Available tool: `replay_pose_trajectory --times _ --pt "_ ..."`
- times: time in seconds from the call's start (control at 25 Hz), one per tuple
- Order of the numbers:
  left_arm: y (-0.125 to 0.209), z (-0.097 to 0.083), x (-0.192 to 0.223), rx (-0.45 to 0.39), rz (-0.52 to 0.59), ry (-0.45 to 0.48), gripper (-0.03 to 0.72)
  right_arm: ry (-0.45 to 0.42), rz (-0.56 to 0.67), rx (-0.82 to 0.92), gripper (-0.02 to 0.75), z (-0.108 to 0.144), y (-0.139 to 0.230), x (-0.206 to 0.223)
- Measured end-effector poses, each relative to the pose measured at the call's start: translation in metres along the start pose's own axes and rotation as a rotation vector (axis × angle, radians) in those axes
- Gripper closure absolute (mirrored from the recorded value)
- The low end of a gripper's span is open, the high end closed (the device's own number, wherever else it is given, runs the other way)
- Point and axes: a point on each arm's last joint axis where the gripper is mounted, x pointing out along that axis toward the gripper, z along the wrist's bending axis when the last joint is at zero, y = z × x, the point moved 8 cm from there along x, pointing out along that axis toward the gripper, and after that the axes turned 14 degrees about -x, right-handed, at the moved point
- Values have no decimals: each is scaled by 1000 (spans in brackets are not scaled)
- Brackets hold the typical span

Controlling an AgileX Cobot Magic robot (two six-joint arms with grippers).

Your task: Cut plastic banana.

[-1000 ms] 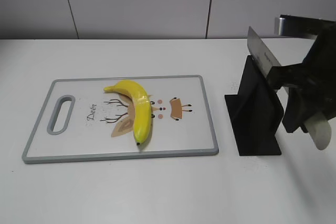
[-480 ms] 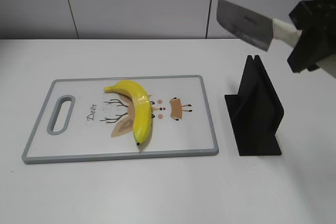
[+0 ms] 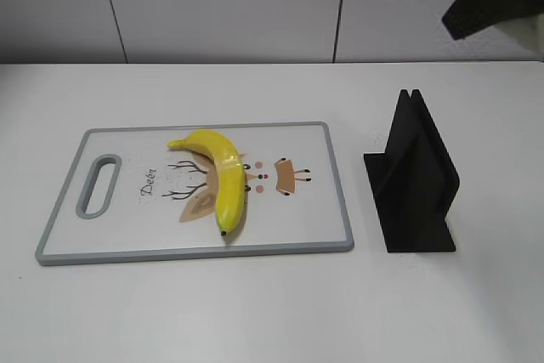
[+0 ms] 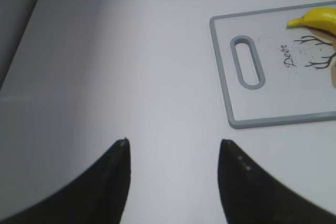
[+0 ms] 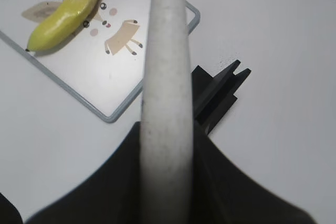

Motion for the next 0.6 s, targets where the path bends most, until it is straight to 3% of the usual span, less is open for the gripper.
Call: replay_pose_trajectory --times 0.4,0.6 --pt "-64 -23 42 135 40 121 189 -61 65 -197 568 -16 -10 51" --pt "-101 -36 67 249 76 190 189 -151 76 -288 568 -19 -24 76"
